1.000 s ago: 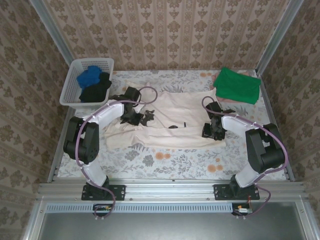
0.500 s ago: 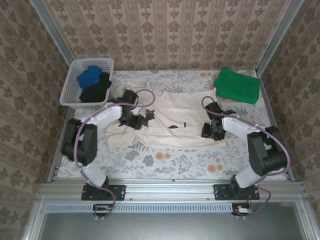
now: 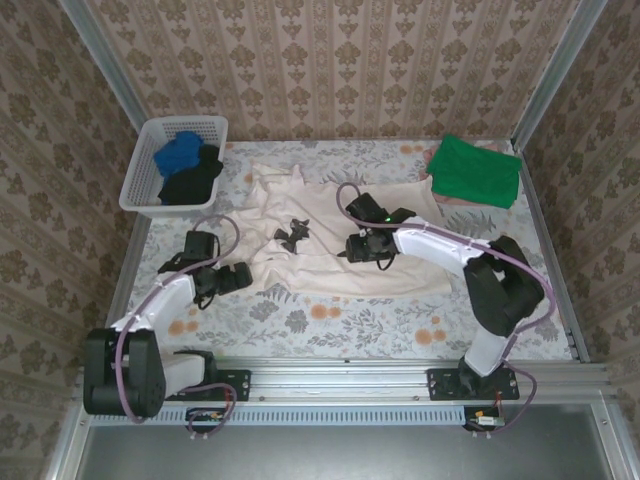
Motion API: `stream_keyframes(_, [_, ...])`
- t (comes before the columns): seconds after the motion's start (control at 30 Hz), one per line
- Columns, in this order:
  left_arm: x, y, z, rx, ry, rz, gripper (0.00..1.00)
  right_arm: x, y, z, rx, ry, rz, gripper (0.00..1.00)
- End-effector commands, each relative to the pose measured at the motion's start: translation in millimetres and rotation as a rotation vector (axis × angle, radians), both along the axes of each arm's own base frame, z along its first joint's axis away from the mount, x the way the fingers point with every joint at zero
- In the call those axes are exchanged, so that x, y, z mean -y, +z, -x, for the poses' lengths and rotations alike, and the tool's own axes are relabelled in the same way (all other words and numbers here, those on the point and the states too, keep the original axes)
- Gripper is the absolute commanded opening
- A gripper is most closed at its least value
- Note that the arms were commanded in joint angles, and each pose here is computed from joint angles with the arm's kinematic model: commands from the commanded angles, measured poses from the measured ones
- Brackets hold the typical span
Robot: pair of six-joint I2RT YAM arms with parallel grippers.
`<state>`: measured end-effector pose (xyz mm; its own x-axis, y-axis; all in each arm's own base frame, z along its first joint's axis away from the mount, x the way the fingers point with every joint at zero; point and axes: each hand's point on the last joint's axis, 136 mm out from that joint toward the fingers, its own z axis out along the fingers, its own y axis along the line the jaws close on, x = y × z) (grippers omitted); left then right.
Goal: Fold and stack the t-shirts
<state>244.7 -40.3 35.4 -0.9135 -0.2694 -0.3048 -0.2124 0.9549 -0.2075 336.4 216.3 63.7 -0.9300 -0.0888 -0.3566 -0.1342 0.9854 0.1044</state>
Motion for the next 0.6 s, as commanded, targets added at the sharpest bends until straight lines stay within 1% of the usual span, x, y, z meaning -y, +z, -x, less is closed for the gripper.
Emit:
stream_keyframes(0.0, [-12.7, -4.1, -4.3, -0.041, 0.090, -0.014, 1.00, 13.3, -14.8, 2.6, -0.034, -0.015, 0.077, 0.52])
stream_keyframes(0.07, [-14.5, -6.6, -10.9, -0.050, 0.094, -0.014, 1.00, 16.0, -20.5, 6.1, -0.042, -0.023, 0.079, 0.52])
stream_keyframes(0.1, [-16.1, -8.2, -13.9, -0.058, 0.104, -0.009, 0.97, 18.1, -24.3, 9.1, -0.053, -0.028, 0.085, 0.52])
stream_keyframes(0.17, [-16.9, -11.8, -19.4, -0.072, 0.111, 0.018, 0.87, 23.5, -32.3, 16.3, -0.078, -0.040, 0.101, 0.52])
stream_keyframes(0.2, [-18.2, -13.9, -20.9, -0.087, 0.121, 0.029, 0.78, 26.4, -35.8, 20.1, -0.088, -0.046, 0.107, 0.52])
stream_keyframes(0.23, [-18.5, -15.5, -22.5, -0.095, 0.124, 0.046, 0.66, 29.1, -38.8, 24.7, -0.099, -0.051, 0.111, 0.52])
stream_keyframes(0.27, [-16.7, -18.2, -24.9, -0.099, 0.123, 0.077, 0.49, 32.0, -40.9, 28.8, -0.107, -0.057, 0.116, 0.52])
stream_keyframes(0.3, [-16.8, -19.5, -28.7, -0.094, 0.127, 0.109, 0.37, 32.8, -41.1, 30.7, -0.104, -0.060, 0.111, 0.52])
stream_keyframes(0.33, [-13.9, -19.6, -33.2, -0.089, 0.118, 0.161, 0.29, 33.8, -43.5, 33.7, -0.103, -0.062, 0.101, 0.53])
stream_keyframes(0.37, [-12.8, -18.8, -36.1, -0.091, 0.109, 0.194, 0.24, 34.1, -44.1, 35.6, -0.104, -0.060, 0.094, 0.53])
stream_keyframes(0.4, [-14.5, -17.1, -36.7, -0.101, 0.104, 0.198, 0.18, 35.9, -45.8, 38.2, -0.112, -0.060, 0.100, 0.53])
stream_keyframes(0.47, [-22.3, -11.5, -33.9, -0.103, 0.118, 0.164, 0.16, 40.2, -47.7, 42.0, -0.129, -0.062, 0.123, 0.53])
stream_keyframes(0.53, [-24.6, -2.1, -30.5, -0.063, 0.143, 0.173, 0.12, 44.7, -50.6, 47.2, -0.152, -0.065, 0.145, 0.53])
stream_keyframes(0.57, [-25.6, 3.1, -27.3, -0.041, 0.161, 0.176, 0.08, 46.2, -52.3, 50.1, -0.162, -0.063, 0.150, 0.53])
